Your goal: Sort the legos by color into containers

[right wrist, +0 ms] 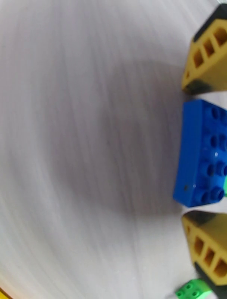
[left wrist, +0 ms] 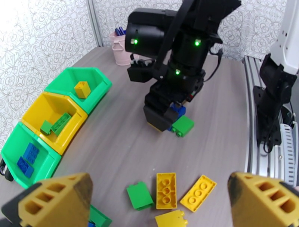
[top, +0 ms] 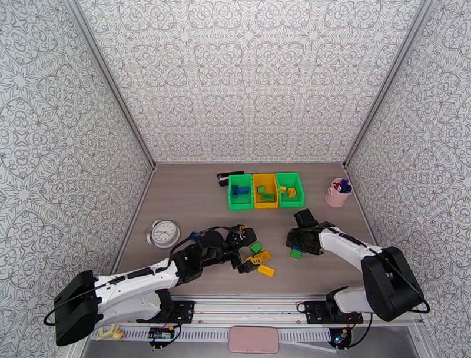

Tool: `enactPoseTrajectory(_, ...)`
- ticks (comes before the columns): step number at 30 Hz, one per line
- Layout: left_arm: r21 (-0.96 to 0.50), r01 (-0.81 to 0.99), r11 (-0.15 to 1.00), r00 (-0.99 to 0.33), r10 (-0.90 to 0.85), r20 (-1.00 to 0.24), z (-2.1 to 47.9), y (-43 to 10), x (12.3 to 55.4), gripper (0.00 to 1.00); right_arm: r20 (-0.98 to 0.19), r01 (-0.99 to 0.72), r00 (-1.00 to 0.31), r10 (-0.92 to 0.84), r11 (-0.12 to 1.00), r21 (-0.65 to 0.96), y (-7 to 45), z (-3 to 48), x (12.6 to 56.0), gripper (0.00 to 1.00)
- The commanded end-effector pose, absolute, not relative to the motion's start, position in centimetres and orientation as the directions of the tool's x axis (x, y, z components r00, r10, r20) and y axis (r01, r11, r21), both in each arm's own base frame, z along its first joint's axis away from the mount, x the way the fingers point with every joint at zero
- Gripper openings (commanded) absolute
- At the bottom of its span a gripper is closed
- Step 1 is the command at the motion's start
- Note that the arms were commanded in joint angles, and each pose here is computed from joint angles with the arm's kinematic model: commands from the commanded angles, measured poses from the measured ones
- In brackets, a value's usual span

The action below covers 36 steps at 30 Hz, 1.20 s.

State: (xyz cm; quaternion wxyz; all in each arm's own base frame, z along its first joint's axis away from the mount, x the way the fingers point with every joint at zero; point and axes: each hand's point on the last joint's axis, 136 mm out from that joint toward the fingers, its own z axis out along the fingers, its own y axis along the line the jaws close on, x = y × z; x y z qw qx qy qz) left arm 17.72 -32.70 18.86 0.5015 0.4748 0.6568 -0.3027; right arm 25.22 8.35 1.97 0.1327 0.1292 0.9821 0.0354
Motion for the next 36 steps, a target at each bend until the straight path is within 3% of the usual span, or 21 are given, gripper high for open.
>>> enactPoseTrajectory(1,0.097,0.923,0.371,-0.032,0.326,-0.945,18.7,-32.4,17.6,1.0,-0.254,0.252,-0.928,0.274,0.961,0.115,8.6,2.5,25.8,0.72)
enactPoseTrajectory(8,0.093,0.912,0.399,-0.045,0.321,-0.946,18.8,-32.0,17.9,1.0,-0.288,0.246,-0.92,0.267,0.963,0.107,8.2,3.7,26.0,0.59)
enactPoseTrajectory(17,0.119,0.878,0.463,-0.046,0.33,-0.943,18.7,-30.6,18.7,1.0,-0.434,0.061,-0.89,0.144,0.978,0.198,11.1,8.1,29.0,0.59)
enactPoseTrajectory(29,0.115,0.791,0.601,-0.092,0.303,-0.949,19.5,-26.0,20.0,1.0,-0.684,-0.344,-0.714,-0.148,0.925,0.159,21.0,16.2,34.7,0.61)
enactPoseTrajectory(36,0.053,0.685,0.727,-0.156,0.218,-0.964,19.9,-23.6,21.7,1.0,-0.747,-0.445,-0.633,-0.203,0.885,0.138,26.9,18.3,39.2,0.61)
